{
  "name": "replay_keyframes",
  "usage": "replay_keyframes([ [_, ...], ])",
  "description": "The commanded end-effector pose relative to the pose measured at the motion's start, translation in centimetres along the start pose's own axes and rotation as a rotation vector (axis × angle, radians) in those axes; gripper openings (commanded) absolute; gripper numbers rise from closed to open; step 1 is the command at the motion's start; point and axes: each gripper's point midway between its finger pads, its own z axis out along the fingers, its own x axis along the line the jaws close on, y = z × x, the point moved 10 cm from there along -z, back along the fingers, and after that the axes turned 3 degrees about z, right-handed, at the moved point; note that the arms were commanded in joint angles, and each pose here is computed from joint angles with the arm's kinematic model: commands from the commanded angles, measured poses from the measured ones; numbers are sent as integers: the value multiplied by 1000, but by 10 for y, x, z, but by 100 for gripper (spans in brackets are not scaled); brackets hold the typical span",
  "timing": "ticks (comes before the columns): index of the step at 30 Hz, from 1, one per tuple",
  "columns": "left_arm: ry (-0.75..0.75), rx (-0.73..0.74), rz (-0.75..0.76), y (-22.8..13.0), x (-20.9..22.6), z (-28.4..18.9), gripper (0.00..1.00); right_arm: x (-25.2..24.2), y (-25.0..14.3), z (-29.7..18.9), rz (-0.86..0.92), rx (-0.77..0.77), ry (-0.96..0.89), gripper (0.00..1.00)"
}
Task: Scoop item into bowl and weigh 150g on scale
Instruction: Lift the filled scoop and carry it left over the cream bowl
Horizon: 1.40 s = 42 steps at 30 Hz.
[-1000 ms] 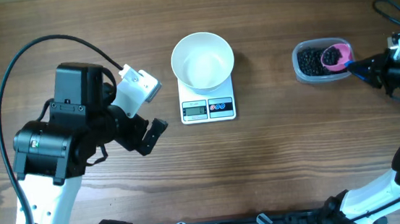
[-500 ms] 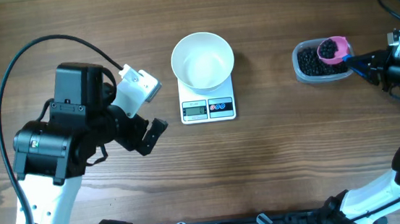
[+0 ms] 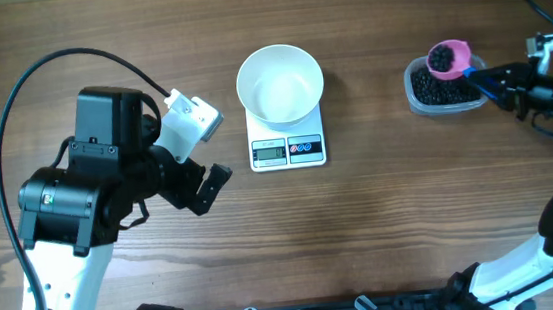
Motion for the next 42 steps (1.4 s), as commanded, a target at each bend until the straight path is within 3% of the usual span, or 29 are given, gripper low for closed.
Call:
replay_keyframes([
  [1,5,-13,-1,4,1,-2,100,19,-5,9,-28,27,57,4],
  [25,5,-13,-1,4,1,-2,100,118,-56,118,-381,290,170,4],
  [35,5,-13,-1,4,1,-2,100,124,-79,157,-558,314,9,4],
  [39,5,-13,-1,4,1,-2,100,134,-91,176,-741,325,8,4],
  [42,5,-13,-1,4,1,-2,100,134,-93,183,-784,304,-60,4],
])
